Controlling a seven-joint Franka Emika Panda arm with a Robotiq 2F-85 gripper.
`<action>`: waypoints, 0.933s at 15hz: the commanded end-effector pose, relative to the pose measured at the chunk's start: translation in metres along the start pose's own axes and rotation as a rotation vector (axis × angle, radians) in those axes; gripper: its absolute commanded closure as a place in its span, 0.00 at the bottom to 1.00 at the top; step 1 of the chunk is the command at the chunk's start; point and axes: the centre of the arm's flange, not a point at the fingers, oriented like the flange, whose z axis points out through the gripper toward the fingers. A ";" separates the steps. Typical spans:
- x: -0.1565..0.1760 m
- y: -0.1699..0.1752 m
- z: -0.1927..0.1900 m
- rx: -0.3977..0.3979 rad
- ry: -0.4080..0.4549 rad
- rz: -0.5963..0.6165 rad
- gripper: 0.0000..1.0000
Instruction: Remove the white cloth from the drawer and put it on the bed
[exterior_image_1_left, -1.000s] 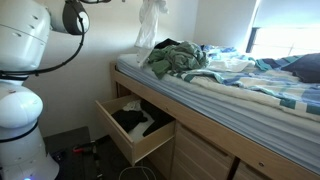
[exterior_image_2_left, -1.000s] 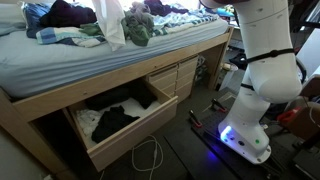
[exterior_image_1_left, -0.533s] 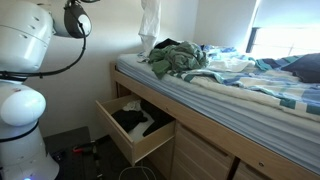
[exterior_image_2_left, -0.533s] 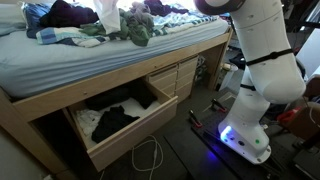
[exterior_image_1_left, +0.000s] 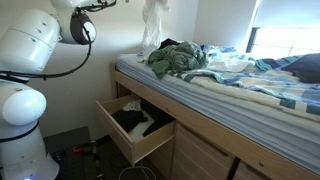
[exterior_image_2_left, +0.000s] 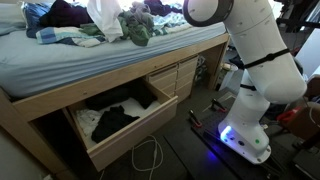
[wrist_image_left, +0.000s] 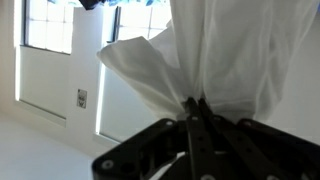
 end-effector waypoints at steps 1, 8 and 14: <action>-0.011 -0.040 0.027 0.038 -0.086 0.017 0.99; -0.057 -0.044 0.031 0.072 -0.145 -0.009 0.97; -0.079 -0.052 0.044 0.096 -0.212 0.000 0.99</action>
